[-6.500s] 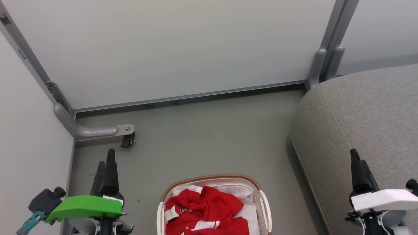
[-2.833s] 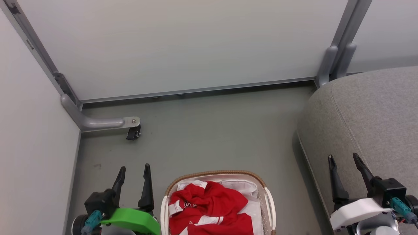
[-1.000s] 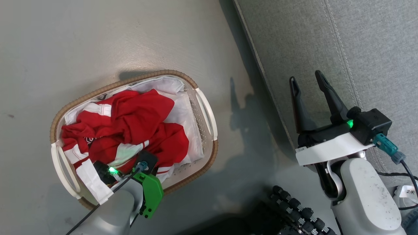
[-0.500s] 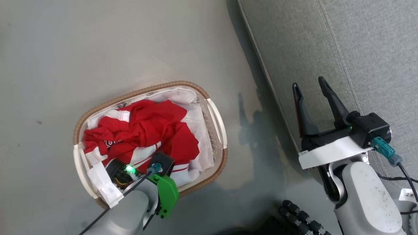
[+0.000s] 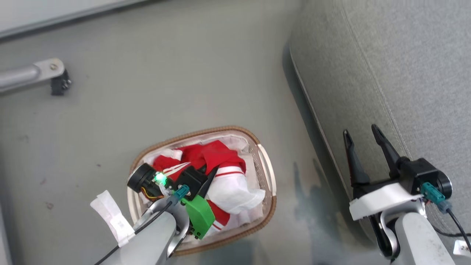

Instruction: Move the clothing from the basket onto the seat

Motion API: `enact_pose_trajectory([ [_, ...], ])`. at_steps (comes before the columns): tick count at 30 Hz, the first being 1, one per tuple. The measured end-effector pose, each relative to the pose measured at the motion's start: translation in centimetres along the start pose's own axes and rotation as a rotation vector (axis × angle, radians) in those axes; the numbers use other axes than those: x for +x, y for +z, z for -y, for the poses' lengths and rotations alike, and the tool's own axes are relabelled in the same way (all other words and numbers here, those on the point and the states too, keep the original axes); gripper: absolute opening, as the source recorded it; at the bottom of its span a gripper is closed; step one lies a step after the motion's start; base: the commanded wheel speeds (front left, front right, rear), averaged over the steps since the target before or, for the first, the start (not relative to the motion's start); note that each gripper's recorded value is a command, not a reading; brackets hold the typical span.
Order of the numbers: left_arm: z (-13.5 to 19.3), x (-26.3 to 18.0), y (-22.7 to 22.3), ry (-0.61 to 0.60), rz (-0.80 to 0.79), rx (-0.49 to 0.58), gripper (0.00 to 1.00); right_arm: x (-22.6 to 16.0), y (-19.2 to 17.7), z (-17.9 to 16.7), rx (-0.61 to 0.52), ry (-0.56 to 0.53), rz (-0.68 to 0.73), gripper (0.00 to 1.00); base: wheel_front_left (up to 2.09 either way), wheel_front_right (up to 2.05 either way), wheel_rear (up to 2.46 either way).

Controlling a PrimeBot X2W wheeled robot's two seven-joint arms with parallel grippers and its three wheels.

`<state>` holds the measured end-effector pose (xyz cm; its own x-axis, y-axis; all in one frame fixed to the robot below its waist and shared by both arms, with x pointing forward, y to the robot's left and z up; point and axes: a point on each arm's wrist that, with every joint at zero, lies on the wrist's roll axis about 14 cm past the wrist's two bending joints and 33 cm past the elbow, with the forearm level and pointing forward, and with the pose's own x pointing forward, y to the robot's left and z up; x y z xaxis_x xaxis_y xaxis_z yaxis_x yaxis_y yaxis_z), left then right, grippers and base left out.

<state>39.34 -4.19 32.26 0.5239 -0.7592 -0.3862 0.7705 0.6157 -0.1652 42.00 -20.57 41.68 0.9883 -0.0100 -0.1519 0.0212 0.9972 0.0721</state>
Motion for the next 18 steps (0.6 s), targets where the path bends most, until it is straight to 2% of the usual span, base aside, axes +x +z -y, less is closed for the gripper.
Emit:
enact_pose_trajectory([
  [7, -0.8, -2.8, 7.2, 0.039, 0.150, 0.214, 0.00, -2.5, 1.8, -0.6, -0.001, 0.012, 0.043, 1.00, 0.00, 0.00, 0.00],
  [18, -0.8, -7.5, 21.4, 0.114, 0.389, 0.573, 0.00, -5.6, 5.9, -2.5, -0.009, 0.067, 0.168, 1.00, 0.00, 0.00, 0.00],
])
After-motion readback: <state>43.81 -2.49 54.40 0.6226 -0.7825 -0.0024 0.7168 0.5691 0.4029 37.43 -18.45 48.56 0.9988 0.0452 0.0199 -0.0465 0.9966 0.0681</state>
